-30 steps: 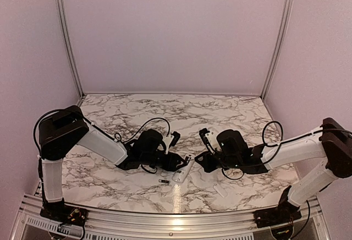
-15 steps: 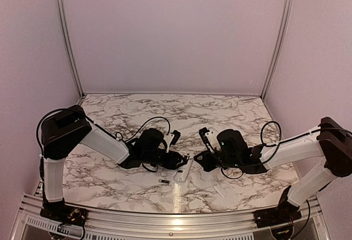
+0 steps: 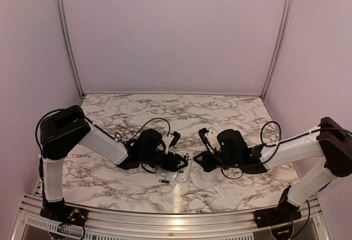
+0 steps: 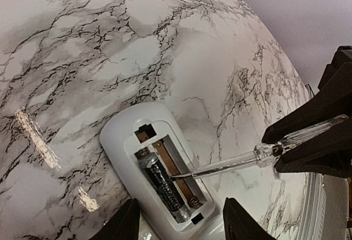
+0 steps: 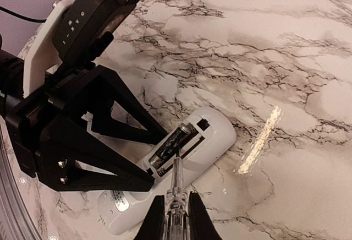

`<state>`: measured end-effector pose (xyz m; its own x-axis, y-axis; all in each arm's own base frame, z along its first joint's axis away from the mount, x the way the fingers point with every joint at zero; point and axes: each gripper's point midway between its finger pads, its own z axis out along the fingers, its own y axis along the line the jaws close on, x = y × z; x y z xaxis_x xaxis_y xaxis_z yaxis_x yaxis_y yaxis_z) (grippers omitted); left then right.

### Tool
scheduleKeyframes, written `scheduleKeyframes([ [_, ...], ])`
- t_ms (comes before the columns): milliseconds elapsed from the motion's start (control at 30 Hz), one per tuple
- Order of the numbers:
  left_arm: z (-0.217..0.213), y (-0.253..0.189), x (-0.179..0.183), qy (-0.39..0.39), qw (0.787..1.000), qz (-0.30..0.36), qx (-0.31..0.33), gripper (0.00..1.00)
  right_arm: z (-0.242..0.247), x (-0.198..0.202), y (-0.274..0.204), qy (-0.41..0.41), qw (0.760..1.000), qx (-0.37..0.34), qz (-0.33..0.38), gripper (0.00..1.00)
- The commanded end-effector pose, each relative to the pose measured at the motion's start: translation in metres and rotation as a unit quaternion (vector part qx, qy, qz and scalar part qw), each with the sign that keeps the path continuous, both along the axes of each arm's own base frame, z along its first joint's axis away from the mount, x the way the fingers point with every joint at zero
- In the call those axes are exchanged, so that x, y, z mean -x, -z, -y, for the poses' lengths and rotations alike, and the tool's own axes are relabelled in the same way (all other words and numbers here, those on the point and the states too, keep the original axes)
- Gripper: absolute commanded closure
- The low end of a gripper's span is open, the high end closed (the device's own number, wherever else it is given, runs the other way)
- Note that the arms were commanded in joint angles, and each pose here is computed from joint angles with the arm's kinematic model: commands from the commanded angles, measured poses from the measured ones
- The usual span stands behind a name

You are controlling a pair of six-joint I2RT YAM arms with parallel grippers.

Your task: Unload the batteries from the remote control

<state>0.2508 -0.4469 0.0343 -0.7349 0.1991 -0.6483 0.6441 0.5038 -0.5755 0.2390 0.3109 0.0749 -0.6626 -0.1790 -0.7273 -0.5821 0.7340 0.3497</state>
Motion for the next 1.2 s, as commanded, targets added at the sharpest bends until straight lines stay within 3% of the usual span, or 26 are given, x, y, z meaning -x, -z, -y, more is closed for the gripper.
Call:
scheduleKeyframes([
  [0,0.0024,-0.0114,0.0088,0.023,1.000,-0.002,0.009,0.46,-0.0052,0.0077,-0.0054,-0.018,1.000,-0.017,-0.013,1.00],
  [1167,0.0070,-0.0181,0.0184,0.045,0.998,-0.021,0.029,0.51,-0.0066,0.0084,-0.0079,-0.022,0.999,-0.018,-0.016,1.00],
])
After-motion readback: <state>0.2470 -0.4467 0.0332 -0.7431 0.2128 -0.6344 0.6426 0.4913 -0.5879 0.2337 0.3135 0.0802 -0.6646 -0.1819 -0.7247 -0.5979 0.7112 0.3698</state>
